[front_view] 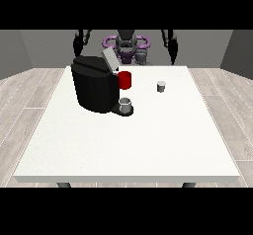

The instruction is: Insert the coffee pod into the coffee machine and close the lid

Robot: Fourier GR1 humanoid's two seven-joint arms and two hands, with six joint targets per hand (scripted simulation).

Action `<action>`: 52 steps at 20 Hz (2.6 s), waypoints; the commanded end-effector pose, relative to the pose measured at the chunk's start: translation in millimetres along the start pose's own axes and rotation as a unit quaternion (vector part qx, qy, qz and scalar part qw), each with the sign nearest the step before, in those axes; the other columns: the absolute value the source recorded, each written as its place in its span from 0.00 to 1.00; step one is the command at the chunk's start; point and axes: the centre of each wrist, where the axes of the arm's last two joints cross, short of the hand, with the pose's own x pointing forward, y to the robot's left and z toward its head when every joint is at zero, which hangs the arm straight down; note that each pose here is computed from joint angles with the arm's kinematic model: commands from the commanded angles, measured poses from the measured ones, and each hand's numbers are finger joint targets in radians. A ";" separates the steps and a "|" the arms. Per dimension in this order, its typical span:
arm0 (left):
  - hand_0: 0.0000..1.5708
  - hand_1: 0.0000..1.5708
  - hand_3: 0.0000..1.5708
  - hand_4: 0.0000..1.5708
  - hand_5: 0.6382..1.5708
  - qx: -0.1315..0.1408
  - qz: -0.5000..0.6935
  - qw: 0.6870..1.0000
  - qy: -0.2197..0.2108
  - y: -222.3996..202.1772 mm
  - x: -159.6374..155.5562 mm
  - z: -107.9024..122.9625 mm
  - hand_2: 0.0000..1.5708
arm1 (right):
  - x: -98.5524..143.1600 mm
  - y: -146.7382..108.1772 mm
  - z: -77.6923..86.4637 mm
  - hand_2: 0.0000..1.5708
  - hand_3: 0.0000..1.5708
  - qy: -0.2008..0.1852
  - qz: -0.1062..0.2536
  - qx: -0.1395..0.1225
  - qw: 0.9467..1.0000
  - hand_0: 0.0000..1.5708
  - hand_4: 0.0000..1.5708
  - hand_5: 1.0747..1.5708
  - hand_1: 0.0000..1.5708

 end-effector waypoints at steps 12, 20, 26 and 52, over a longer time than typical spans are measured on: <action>0.00 0.00 0.00 0.00 1.00 -0.108 -0.257 0.960 -0.038 60.9 35.2 -48.9 0.00 | 34.6 40.9 -27.4 0.00 0.00 -0.085 0.056 -0.054 0.993 0.00 0.00 1.00 0.00; 0.00 0.00 0.00 0.00 1.00 -0.118 -0.320 0.940 0.022 72.5 12.4 -70.8 0.00 | 30.7 42.2 -24.5 0.00 0.00 -0.083 0.072 -0.032 0.993 0.00 0.00 1.00 0.00; 0.00 0.00 0.00 0.00 1.00 -0.128 -0.367 0.921 0.018 85.5 9.2 -84.8 0.00 | 29.7 56.5 -32.7 0.00 0.00 -0.080 0.054 -0.043 0.994 0.00 0.00 1.00 0.00; 0.46 0.46 0.54 0.25 1.00 -0.191 -0.564 0.803 0.031 38.1 -9.4 -121.4 0.61 | -1.6 49.1 -58.1 0.00 0.00 -0.009 0.031 -0.006 0.999 0.00 0.00 1.00 0.00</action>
